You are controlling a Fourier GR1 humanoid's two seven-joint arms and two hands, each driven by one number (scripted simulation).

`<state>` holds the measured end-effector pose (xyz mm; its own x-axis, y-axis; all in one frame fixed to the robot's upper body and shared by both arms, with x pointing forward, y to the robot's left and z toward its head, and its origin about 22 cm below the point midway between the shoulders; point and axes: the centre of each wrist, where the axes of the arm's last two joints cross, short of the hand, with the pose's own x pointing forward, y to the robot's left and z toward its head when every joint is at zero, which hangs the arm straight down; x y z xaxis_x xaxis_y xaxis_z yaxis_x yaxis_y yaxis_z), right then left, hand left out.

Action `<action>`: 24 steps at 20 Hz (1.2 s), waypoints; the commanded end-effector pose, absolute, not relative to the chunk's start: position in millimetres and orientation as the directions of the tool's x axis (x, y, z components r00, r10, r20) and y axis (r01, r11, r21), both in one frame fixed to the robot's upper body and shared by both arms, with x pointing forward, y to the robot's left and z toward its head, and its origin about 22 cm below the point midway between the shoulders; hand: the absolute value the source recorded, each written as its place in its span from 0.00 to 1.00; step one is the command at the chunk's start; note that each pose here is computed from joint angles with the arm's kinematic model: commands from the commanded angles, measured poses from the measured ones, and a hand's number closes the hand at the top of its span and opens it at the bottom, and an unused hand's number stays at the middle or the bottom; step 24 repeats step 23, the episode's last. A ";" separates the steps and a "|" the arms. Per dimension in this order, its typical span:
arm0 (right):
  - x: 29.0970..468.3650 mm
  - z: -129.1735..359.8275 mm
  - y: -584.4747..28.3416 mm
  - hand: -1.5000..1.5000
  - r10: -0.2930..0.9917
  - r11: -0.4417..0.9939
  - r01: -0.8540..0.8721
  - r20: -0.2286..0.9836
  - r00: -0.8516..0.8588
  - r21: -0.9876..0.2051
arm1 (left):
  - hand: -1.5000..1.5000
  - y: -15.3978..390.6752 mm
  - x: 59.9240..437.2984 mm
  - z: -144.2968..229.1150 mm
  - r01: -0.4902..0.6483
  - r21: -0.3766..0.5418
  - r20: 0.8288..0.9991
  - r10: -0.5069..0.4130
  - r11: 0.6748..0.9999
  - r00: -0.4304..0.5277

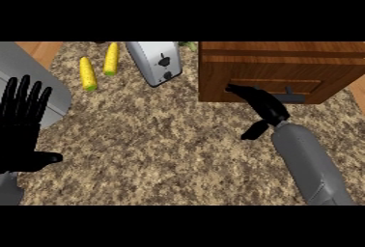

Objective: Pick up the cup, place it into the drawer and close the drawer

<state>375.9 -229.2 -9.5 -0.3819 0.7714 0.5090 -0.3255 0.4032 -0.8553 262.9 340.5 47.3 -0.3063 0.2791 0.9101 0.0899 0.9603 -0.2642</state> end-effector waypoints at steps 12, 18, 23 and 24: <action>428.3 33.2 -277.8 0.00 0.795 0.419 -0.350 0.525 -0.304 -0.838 | 0.00 346.7 270.7 59.2 0.152 -0.267 0.903 0.303 0.951 -0.305; 435.7 51.9 -289.8 0.00 0.777 0.465 -0.334 0.559 -0.290 -0.820 | 0.00 341.1 269.5 38.4 0.149 -0.256 0.908 0.291 0.955 -0.301; 434.1 49.7 -294.1 0.00 0.775 0.453 -0.350 0.556 -0.299 -0.820 | 0.00 351.6 270.2 33.7 0.133 -0.249 0.908 0.279 0.959 -0.313; 434.1 49.7 -294.1 0.00 0.775 0.453 -0.350 0.556 -0.299 -0.820 | 0.00 351.6 270.2 33.7 0.133 -0.249 0.908 0.279 0.959 -0.313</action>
